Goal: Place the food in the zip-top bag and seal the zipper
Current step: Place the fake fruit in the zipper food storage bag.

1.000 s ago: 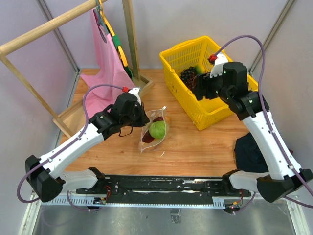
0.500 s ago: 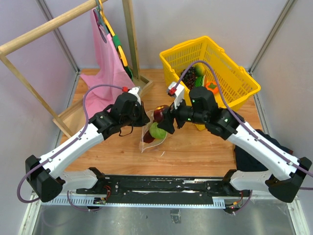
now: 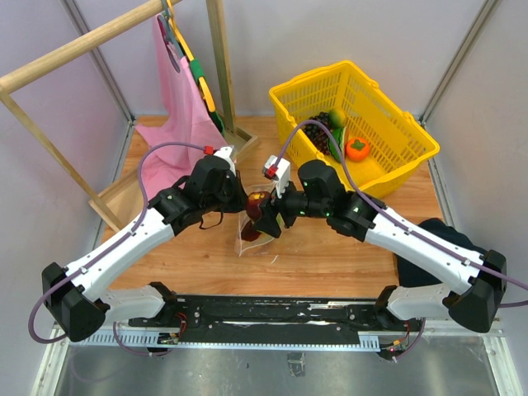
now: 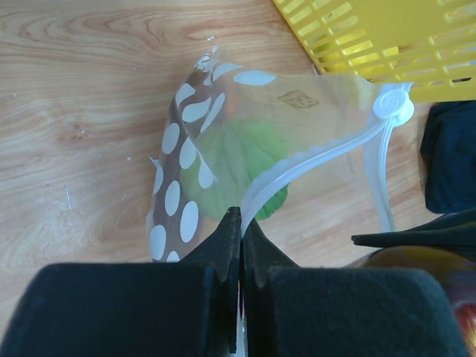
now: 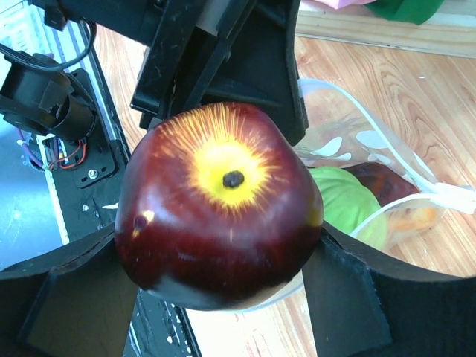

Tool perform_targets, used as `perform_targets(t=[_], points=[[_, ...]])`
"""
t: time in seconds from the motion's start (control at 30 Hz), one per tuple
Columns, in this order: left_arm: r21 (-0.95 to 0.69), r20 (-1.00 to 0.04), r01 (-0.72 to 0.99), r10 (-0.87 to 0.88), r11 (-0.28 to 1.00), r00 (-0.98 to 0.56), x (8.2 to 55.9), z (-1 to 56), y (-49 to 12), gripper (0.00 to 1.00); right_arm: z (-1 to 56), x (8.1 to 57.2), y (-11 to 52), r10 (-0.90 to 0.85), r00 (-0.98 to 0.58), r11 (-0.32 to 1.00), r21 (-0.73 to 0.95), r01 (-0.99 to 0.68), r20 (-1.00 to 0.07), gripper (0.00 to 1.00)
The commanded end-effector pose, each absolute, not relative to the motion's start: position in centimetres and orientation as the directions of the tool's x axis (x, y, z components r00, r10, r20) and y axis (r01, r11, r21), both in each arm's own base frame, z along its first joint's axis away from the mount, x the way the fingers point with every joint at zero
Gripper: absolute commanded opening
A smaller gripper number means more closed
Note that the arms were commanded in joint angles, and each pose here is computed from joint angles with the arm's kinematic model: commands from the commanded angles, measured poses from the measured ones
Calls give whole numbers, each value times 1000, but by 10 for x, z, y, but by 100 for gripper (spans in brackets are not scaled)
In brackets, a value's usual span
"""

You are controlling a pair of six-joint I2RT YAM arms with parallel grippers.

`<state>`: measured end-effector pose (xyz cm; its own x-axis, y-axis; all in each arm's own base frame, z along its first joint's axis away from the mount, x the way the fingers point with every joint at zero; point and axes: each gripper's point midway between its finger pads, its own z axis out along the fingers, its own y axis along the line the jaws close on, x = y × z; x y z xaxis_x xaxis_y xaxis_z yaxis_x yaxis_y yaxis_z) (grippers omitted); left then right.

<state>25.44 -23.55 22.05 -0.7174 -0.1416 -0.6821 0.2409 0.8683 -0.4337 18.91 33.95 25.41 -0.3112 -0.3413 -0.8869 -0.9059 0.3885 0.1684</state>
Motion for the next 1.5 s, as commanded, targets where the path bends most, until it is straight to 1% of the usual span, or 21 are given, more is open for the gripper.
perform_targets(t=[0.0,0.27,0.4,0.57,0.73,0.9,0.97,1.0,1.1,1.17,1.33,1.47], points=[[-503,-710,287,-200,815,-675,259,249,-249,0,234,183,352,-370,-292,351,159,-923,-882,62],[-502,-711,282,-204,818,-673,259,249,-247,0,212,187,346,-405,-316,391,149,-908,-858,74],[-501,-710,279,-205,819,-674,259,248,-247,0,215,188,345,-402,-312,399,142,-906,-861,86],[-501,-708,277,-203,820,-677,258,247,-246,0,225,187,342,-394,-304,401,135,-906,-868,96],[-500,-707,275,-203,821,-678,258,245,-246,0,248,187,334,-364,-279,414,114,-903,-889,96],[-496,-707,272,-202,824,-678,258,244,-245,0,268,189,320,-344,-267,460,86,-884,-900,92],[-496,-707,273,-201,824,-678,257,244,-245,0,271,195,310,-344,-276,512,67,-856,-898,89],[-495,-707,273,-200,825,-678,257,244,-245,0,269,202,302,-345,-288,565,47,-824,-893,88],[-495,-707,272,-201,825,-678,257,244,-244,0,260,219,280,-347,-338,690,6,-724,-875,79],[-495,-707,272,-200,825,-678,257,244,-244,0,250,225,269,-365,-374,739,-21,-673,-853,74],[-495,-707,273,-199,825,-678,257,244,-244,0,229,225,268,-385,-439,761,-10,-649,-812,63],[-496,-702,276,-194,823,-685,256,243,-246,0,207,225,270,-410,-484,770,-8,-638,-773,46]])
